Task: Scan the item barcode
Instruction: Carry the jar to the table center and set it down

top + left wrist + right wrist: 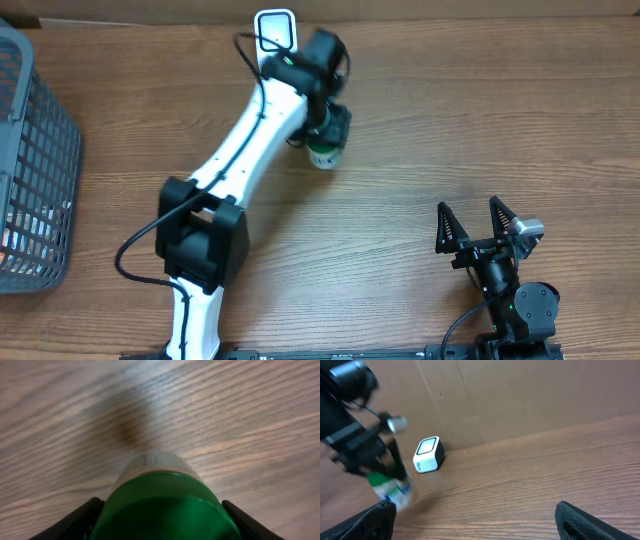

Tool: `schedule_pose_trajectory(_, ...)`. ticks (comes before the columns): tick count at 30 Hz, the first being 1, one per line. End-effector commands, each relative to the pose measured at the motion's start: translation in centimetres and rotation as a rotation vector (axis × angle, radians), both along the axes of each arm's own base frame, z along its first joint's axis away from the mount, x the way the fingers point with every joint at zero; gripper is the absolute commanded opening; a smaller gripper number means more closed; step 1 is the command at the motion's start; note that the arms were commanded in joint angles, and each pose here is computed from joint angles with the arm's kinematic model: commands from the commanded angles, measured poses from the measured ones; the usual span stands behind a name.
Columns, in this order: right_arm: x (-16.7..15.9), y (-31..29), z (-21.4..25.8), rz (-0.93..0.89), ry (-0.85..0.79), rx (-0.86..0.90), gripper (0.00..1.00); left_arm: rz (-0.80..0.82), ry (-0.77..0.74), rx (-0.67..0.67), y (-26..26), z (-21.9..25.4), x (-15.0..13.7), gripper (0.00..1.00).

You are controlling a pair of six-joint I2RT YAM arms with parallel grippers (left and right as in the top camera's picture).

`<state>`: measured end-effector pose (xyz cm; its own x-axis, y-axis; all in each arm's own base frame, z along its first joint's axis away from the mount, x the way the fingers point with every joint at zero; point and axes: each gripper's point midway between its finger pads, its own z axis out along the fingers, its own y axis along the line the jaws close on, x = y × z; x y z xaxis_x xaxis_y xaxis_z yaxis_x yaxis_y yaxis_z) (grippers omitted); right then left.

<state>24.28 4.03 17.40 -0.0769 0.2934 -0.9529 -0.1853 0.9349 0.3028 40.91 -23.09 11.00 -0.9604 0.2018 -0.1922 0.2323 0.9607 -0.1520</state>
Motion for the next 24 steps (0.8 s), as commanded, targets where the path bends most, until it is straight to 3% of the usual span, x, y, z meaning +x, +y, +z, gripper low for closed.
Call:
schedule_pose_trajectory(1,0.0,0.2,-0.2,0.01,-0.004,0.003,1.0,0.044,-0.017,0.051,0.1,-2.8,-0.3,0.33)
schedule_pose_trajectory(7,0.0,0.2,-0.2,0.01,-0.004,0.003,1.0,0.052,-0.02,0.043,-0.1,-5.0,-0.5,0.37)
schedule_pose_trajectory(12,0.0,0.2,-0.2,0.01,-0.004,0.003,1.0,0.047,-0.011,0.03,-0.4,-5.2,-0.7,0.61)
schedule_pose_trajectory(17,0.0,0.2,-0.2,0.01,-0.004,0.003,1.0,0.041,0.005,0.01,-0.7,-5.2,-1.0,0.78)
schedule_pose_trajectory(24,0.0,0.2,-0.2,0.01,-0.004,0.003,1.0,0.033,0.013,0.01,-0.7,-5.3,-1.2,0.93)
